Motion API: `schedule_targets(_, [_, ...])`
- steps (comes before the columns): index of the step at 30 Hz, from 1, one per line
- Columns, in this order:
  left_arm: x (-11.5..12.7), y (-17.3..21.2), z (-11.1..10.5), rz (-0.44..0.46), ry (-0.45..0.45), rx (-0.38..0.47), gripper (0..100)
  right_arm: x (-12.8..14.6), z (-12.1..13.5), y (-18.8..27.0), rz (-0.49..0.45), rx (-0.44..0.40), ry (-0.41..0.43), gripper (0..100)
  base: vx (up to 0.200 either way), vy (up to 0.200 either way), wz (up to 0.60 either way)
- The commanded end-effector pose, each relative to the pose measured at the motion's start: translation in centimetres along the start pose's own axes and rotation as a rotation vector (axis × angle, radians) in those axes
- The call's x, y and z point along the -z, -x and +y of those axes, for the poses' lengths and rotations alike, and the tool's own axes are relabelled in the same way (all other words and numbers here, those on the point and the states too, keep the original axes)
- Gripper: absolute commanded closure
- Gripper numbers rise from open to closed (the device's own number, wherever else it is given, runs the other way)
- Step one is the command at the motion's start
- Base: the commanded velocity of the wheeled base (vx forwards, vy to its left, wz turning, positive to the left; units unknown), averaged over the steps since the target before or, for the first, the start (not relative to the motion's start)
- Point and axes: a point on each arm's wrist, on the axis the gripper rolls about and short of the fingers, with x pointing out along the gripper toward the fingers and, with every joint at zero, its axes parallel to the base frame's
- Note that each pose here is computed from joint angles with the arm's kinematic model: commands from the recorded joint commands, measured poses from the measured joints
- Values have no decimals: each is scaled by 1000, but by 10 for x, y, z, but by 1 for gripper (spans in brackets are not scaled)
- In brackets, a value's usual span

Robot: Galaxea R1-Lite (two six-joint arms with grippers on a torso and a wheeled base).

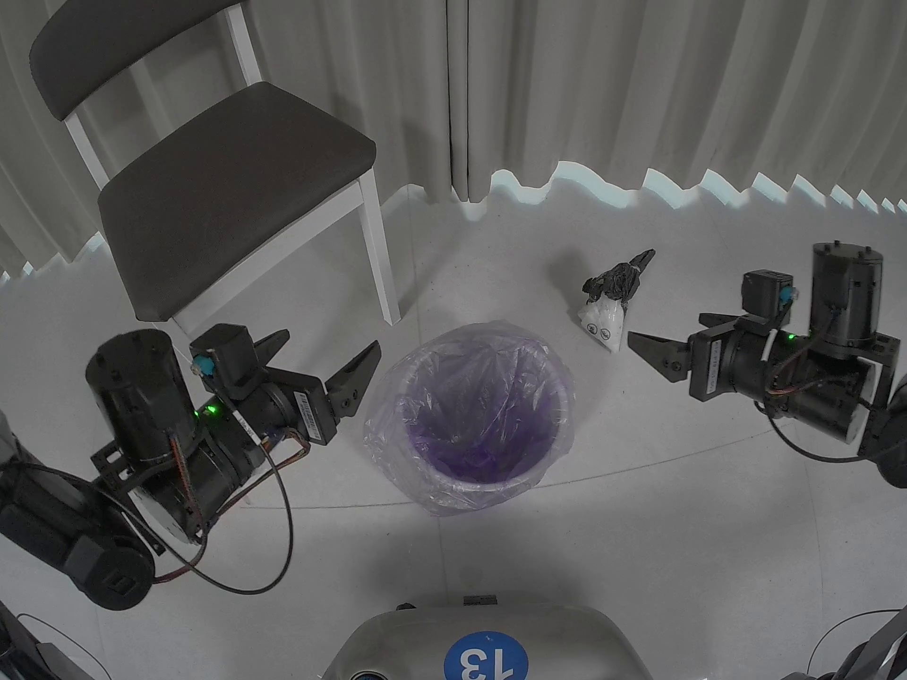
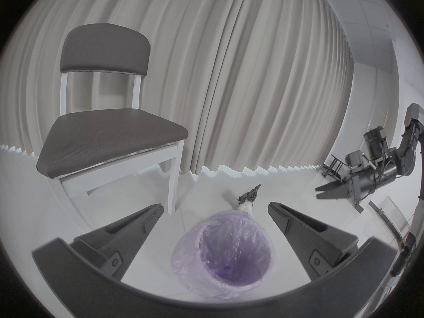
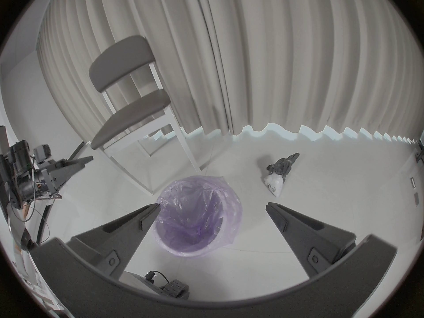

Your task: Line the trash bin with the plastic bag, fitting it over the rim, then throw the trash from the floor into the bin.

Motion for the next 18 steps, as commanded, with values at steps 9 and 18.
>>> schedule_targets(9, [-65,67,3,-36,-28,-58,0,6,-9,62,-75,99,-5,0,0,0,0])
schedule_targets(18, [-69,112,12,-14,-79,-137,0,23,-14,102,-105,125,-19,0,0,0,0])
